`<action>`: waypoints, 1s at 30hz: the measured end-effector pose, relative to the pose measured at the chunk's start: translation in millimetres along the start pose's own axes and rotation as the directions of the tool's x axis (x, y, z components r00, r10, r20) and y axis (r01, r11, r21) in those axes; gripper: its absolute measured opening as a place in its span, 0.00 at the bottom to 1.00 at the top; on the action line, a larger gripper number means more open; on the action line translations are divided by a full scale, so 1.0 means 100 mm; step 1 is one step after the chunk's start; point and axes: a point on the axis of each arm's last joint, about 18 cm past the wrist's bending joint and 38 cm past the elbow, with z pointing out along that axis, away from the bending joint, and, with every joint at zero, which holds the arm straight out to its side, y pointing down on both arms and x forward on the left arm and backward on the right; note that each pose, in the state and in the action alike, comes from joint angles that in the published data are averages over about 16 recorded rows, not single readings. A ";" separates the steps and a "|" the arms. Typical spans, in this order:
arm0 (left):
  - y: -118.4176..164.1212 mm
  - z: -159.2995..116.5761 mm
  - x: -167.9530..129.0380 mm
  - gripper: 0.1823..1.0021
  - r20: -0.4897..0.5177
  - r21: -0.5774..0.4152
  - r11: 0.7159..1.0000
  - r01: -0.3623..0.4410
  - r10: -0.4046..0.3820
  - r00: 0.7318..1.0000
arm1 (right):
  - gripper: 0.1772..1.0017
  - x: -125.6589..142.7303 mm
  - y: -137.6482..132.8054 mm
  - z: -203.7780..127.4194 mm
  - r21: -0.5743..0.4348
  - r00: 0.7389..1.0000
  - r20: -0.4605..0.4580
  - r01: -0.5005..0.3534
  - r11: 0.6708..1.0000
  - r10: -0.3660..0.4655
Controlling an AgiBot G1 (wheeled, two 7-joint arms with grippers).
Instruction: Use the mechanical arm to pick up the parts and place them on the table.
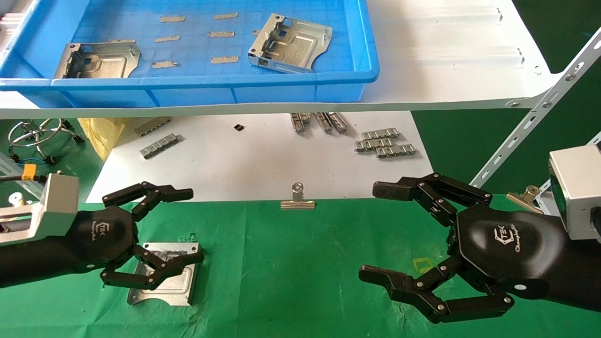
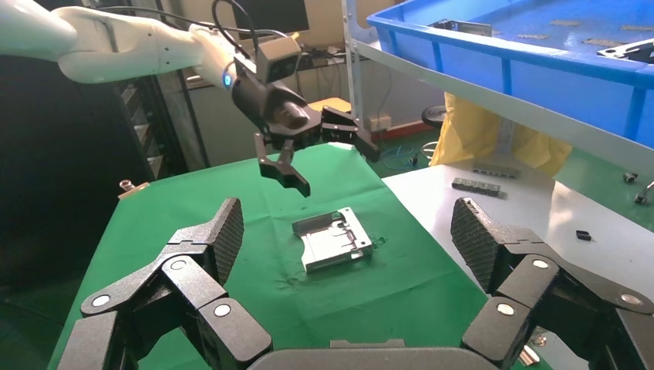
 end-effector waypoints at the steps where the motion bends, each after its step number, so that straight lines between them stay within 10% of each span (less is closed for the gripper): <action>1: -0.03 0.01 0.01 1.00 -0.005 0.007 1.000 0.004 -0.004 1.000 | 1.00 0.00 0.00 0.00 0.000 1.000 0.000 0.000 1.000 0.000; 30: -0.81 0.12 0.58 1.00 -0.156 0.126 0.988 0.088 -0.068 0.985 | 1.00 0.00 0.00 0.00 0.000 1.000 0.000 0.000 1.000 0.000</action>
